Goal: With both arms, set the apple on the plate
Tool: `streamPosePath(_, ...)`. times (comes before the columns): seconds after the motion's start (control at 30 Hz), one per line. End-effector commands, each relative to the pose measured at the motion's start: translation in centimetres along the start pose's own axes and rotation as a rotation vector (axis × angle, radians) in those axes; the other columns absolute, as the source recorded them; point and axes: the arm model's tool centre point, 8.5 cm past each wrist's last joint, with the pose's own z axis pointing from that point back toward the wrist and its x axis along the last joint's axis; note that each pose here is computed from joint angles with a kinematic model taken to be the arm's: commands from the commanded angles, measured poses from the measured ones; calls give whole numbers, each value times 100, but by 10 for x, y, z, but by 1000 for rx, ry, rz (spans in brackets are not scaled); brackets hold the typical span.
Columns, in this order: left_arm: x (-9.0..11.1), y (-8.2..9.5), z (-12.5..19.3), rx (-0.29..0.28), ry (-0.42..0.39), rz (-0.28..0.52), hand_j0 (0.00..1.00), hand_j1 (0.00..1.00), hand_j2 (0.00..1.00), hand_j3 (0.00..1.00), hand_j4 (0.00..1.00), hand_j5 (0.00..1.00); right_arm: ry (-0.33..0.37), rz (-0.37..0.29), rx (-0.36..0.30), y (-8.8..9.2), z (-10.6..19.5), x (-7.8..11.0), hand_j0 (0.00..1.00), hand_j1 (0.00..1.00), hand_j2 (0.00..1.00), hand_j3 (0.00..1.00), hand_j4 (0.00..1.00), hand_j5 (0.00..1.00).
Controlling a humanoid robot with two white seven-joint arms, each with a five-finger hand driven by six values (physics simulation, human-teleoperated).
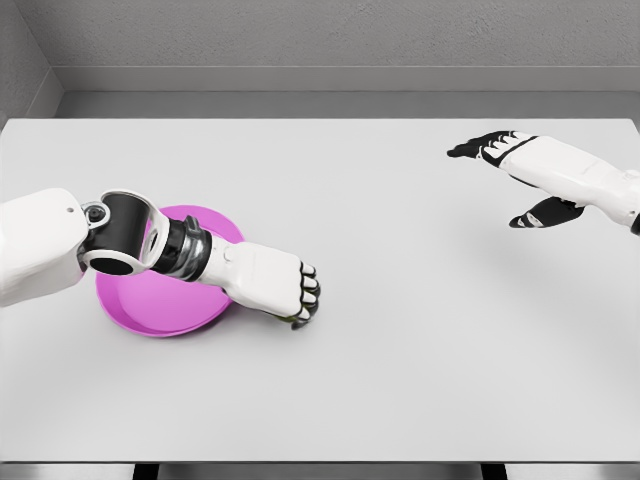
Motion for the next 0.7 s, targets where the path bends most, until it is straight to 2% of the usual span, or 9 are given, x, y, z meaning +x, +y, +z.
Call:
streamPosePath(0.0, -2, -2, 0, -9, 10, -3, 40, 40, 40, 40, 40, 40, -1, -4, -1, 0, 0, 0, 100, 100, 100, 100, 100, 100)
streamPosePath(0.2, -4, -5, -2, -24, 14, -12, 28, 28, 28, 28, 28, 28, -1, -4, -1, 0, 0, 0, 100, 100, 100, 100, 100, 100)
streamPosePath(0.23, -3, -4, -3, -21, 11, -12, 28, 28, 28, 28, 28, 28, -1, -4, -1, 0, 0, 0, 100, 100, 100, 100, 100, 100)
streamPosePath(0.27, -3, -4, -3, -22, 12, -14, 22, 22, 22, 22, 22, 22, -1, -4, -3, 0, 0, 0, 100, 100, 100, 100, 100, 100)
streamPosePath(0.33, -4, -3, -3, -21, 14, -15, 17, 17, 17, 17, 17, 17, 0, -2, -1, 0, 0, 0, 100, 100, 100, 100, 100, 100)
streamPosePath(0.47, -5, -1, -2, -12, 15, -12, 11, 11, 11, 11, 11, 11, -1, -3, -1, 0, 0, 0, 100, 100, 100, 100, 100, 100)
streamPosePath(0.53, -5, 3, 0, 12, 15, -4, 11, 11, 11, 11, 11, 11, -1, -4, -1, 0, 0, 0, 100, 100, 100, 100, 100, 100)
streamPosePath(0.67, -6, 12, 5, 86, -10, 72, 11, 11, 11, 11, 11, 11, -1, -4, -3, 0, 0, 0, 100, 100, 100, 100, 100, 100)
